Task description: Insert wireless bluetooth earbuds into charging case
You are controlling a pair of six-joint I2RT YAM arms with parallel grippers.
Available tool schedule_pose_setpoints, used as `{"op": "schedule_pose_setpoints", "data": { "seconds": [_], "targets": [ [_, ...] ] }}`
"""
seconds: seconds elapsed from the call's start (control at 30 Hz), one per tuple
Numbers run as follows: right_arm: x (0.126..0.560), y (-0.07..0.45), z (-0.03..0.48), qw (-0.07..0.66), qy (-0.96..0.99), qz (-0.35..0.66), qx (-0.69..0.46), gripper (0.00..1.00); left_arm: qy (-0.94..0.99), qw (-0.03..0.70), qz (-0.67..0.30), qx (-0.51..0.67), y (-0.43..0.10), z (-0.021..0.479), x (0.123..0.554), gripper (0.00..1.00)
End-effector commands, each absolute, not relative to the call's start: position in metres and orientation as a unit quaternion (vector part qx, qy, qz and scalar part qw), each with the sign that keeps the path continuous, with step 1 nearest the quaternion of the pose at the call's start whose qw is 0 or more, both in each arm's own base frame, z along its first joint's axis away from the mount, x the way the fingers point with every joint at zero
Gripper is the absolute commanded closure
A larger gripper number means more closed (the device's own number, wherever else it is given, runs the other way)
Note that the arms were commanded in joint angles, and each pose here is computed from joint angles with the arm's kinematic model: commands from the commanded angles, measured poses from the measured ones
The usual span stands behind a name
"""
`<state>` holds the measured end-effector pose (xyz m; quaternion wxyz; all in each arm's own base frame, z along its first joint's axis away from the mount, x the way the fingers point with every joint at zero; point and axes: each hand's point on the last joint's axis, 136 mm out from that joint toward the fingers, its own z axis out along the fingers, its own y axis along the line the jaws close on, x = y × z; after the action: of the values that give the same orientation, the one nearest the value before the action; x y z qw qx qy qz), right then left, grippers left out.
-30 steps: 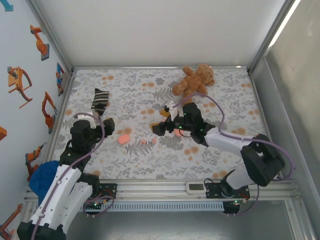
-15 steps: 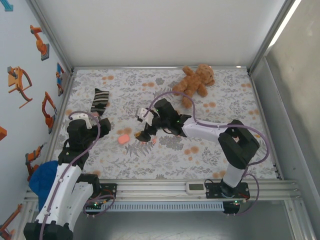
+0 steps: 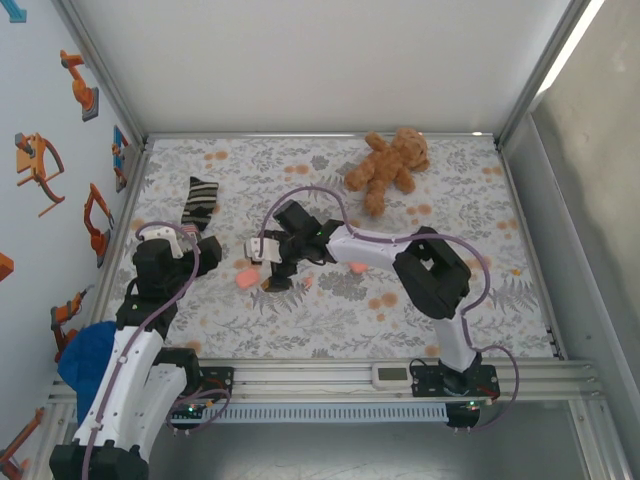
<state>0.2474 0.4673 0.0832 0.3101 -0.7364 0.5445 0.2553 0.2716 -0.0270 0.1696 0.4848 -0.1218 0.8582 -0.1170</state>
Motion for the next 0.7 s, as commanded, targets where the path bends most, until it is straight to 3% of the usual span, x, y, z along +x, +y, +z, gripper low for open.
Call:
{"op": "schedule_pose_setpoints", "data": {
  "seconds": [0.0, 0.3, 0.67],
  "targets": [
    [0.24, 0.472, 0.072, 0.283, 0.531, 0.256, -0.756, 0.06, 0.858, 0.482, -0.125, -0.126, -0.028, 0.166, 0.272, 0.04],
    [0.237, 0.485, 0.049, 0.239, 0.534, 0.246, -0.773, 0.18, 0.858, 0.482, -0.126, -0.125, -0.028, 0.165, 0.271, 0.04],
    [0.242, 0.5, 0.036, 0.226, 0.536, 0.238, -0.777, 0.25, 0.858, 0.482, -0.127, -0.125, -0.029, 0.165, 0.272, 0.04]
  ]
}}
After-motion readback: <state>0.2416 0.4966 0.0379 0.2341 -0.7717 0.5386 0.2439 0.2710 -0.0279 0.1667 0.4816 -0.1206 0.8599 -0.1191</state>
